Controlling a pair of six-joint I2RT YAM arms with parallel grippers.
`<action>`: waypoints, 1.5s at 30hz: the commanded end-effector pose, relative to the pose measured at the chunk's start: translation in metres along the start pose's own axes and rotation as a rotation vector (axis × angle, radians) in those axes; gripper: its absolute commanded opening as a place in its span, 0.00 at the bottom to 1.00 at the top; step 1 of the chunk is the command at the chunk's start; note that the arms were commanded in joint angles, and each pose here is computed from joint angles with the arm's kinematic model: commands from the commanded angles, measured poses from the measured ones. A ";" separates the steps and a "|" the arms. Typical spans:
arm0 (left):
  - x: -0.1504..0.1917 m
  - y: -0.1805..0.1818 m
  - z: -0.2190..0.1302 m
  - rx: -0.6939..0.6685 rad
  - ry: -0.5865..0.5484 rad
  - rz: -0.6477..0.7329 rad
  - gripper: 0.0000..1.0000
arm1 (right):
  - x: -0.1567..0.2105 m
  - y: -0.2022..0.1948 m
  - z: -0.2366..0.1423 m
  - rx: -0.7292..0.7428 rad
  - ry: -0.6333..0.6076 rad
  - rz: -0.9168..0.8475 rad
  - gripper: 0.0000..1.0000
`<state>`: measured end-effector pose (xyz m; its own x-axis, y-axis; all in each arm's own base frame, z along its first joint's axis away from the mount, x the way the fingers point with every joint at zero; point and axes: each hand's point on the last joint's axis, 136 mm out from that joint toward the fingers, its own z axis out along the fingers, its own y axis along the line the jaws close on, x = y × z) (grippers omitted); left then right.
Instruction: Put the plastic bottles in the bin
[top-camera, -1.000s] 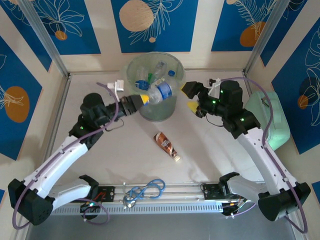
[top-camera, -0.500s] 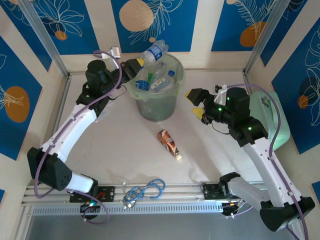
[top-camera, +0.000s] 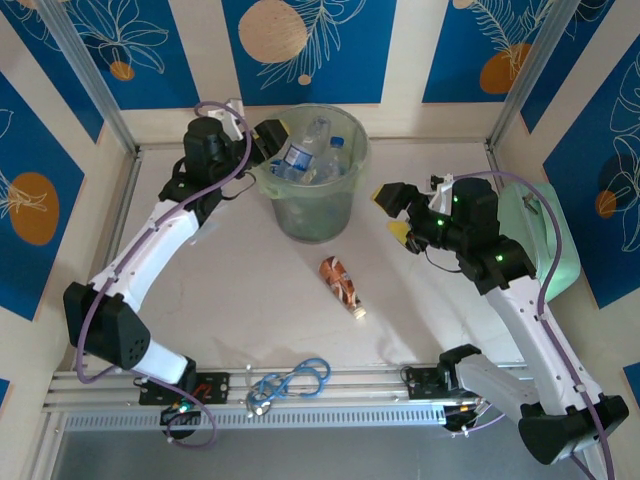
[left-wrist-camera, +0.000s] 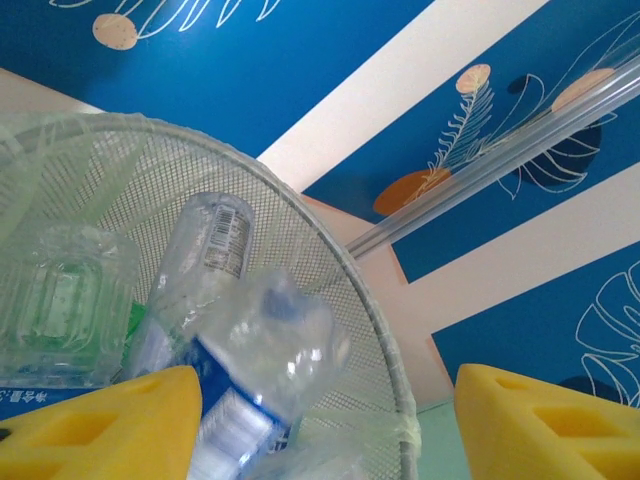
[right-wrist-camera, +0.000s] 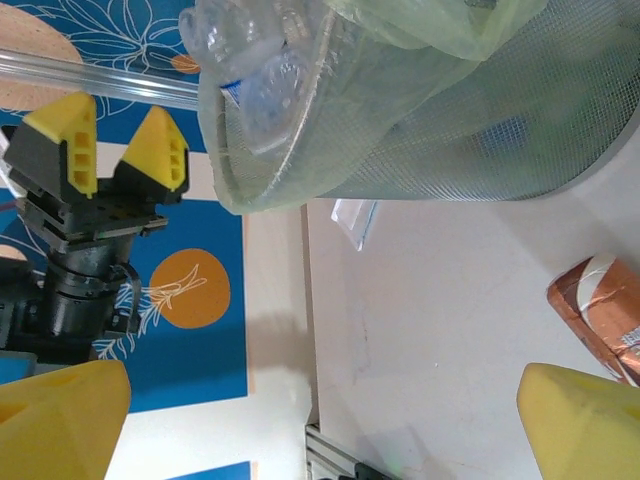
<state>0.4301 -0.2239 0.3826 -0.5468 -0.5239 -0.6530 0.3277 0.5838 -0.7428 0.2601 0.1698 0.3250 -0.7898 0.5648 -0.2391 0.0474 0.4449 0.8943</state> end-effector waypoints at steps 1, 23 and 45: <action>-0.018 -0.015 -0.009 0.020 -0.040 0.031 0.63 | 0.003 -0.008 0.003 0.024 0.016 -0.021 0.99; 0.071 0.030 -0.128 -0.139 0.080 0.022 0.51 | 0.140 -0.177 0.099 0.593 0.439 -0.401 1.00; 0.102 0.038 -0.145 -0.096 0.127 -0.030 0.52 | 0.129 -0.218 0.144 0.853 0.490 -0.506 0.97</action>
<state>0.2751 -0.1631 0.3014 -0.6581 -0.4512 -0.6027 0.2115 0.6575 -0.7232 0.2326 0.2516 0.0464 -0.9842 -0.0593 -0.1670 -0.0906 0.9783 0.1863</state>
